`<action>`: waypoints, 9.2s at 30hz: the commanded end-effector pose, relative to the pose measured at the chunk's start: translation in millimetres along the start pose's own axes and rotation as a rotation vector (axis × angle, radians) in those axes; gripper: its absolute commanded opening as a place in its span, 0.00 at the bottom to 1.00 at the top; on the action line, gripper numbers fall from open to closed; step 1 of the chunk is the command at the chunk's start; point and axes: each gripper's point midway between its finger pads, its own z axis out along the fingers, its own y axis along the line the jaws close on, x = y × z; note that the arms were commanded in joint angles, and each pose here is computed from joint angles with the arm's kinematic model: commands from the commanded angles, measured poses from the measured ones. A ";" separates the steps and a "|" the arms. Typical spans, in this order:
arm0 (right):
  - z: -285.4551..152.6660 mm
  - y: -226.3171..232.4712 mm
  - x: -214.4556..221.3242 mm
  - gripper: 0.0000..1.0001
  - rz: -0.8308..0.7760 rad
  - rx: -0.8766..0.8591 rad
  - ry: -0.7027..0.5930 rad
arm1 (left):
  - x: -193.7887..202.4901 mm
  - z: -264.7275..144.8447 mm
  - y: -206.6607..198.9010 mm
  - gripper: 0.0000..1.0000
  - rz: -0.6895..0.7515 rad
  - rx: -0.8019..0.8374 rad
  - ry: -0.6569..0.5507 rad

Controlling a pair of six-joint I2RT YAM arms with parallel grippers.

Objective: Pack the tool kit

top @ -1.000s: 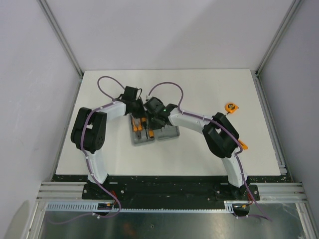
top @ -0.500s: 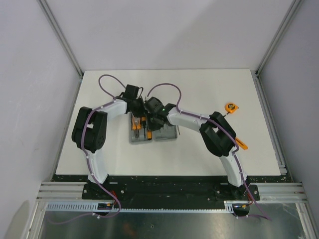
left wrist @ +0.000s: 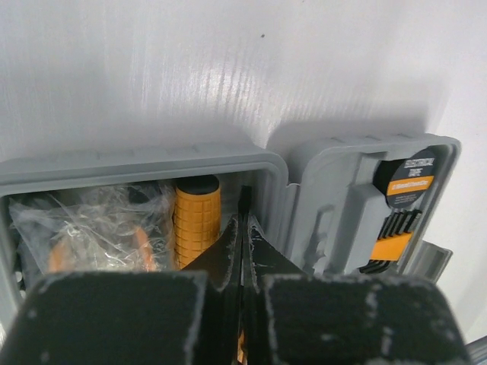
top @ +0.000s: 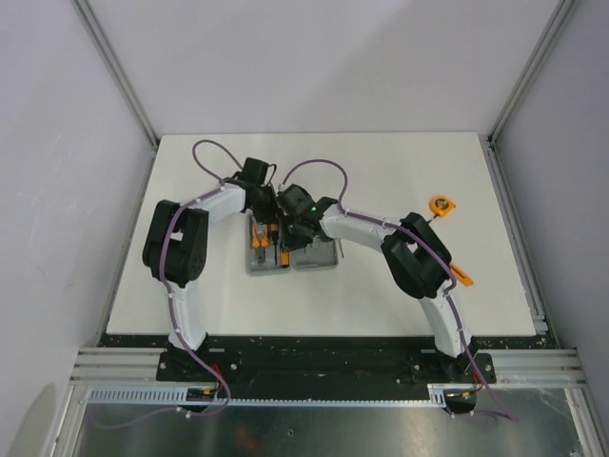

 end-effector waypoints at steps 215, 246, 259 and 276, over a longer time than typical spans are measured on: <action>-8.5 -36.4 -30.2 0.25 0.170 0.201 0.011 | -27.4 -123.3 39.6 0.99 0.013 0.112 -0.304; -10.7 -35.7 -23.9 0.54 0.133 0.198 0.002 | -27.2 -123.0 38.1 0.99 0.013 0.121 -0.299; -35.7 -35.7 -25.0 0.39 0.148 0.199 -0.010 | -27.7 -123.9 14.3 0.95 0.036 0.211 -0.274; -44.2 -29.9 -4.3 0.20 0.138 0.159 0.042 | -22.9 -116.7 -33.2 0.89 0.088 0.303 -0.223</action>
